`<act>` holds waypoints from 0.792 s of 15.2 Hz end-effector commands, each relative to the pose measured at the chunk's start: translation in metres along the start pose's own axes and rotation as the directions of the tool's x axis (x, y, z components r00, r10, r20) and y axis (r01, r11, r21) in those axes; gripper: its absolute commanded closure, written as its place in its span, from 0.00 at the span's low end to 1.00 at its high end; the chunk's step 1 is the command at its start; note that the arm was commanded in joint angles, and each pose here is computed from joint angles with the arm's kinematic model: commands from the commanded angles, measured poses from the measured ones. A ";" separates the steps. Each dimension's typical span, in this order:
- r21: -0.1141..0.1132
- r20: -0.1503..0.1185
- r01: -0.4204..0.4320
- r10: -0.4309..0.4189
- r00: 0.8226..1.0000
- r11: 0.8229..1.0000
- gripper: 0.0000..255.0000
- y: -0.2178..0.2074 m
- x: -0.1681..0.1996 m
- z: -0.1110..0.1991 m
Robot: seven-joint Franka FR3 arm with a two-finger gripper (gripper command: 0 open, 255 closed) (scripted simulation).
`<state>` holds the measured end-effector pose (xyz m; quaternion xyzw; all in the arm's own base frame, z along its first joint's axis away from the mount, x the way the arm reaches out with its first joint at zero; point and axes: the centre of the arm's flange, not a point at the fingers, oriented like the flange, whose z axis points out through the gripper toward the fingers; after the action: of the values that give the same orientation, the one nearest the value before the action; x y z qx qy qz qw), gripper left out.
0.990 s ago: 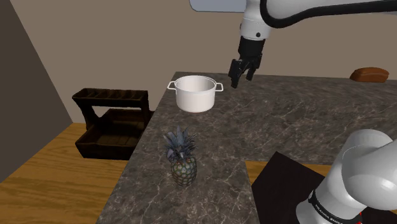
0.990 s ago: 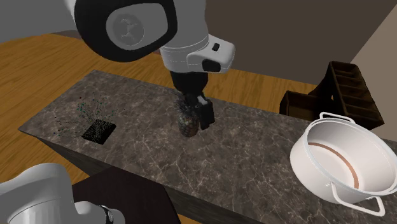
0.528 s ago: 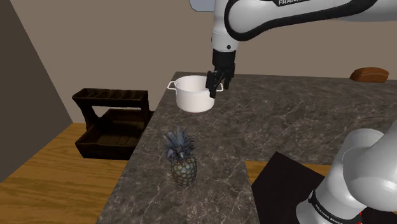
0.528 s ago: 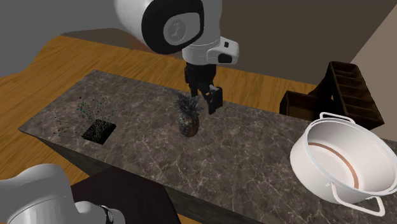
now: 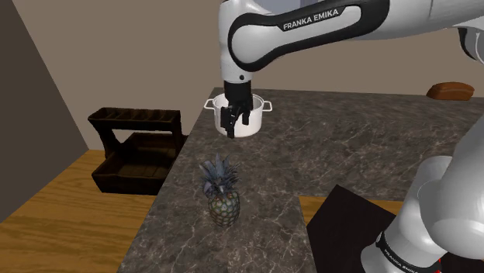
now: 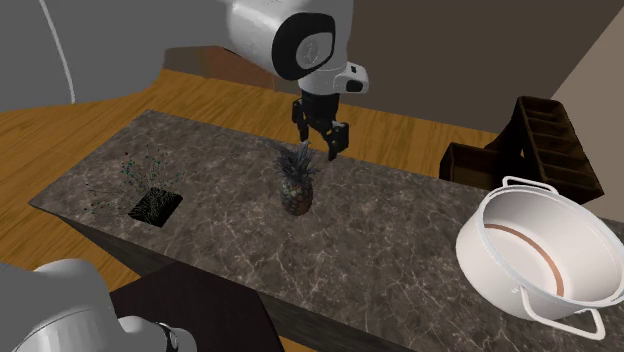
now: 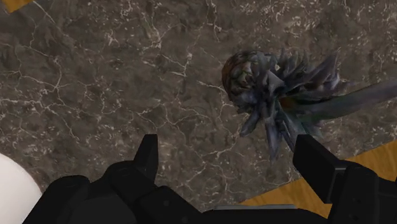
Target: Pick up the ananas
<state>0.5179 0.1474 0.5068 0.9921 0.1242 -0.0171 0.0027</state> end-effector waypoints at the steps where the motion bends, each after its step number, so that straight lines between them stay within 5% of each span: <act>1: 0.009 0.017 0.045 -0.045 0.999 0.999 0.00 -0.016 0.019 0.009; 8: 0.044 0.072 0.196 -0.198 0.978 0.980 0.00 -0.083 0.072 0.051; 12: 0.047 0.076 0.207 -0.210 0.975 0.977 0.00 -0.089 0.076 0.070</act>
<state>0.5660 0.2508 0.4404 0.9722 0.2261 -0.0593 -0.0129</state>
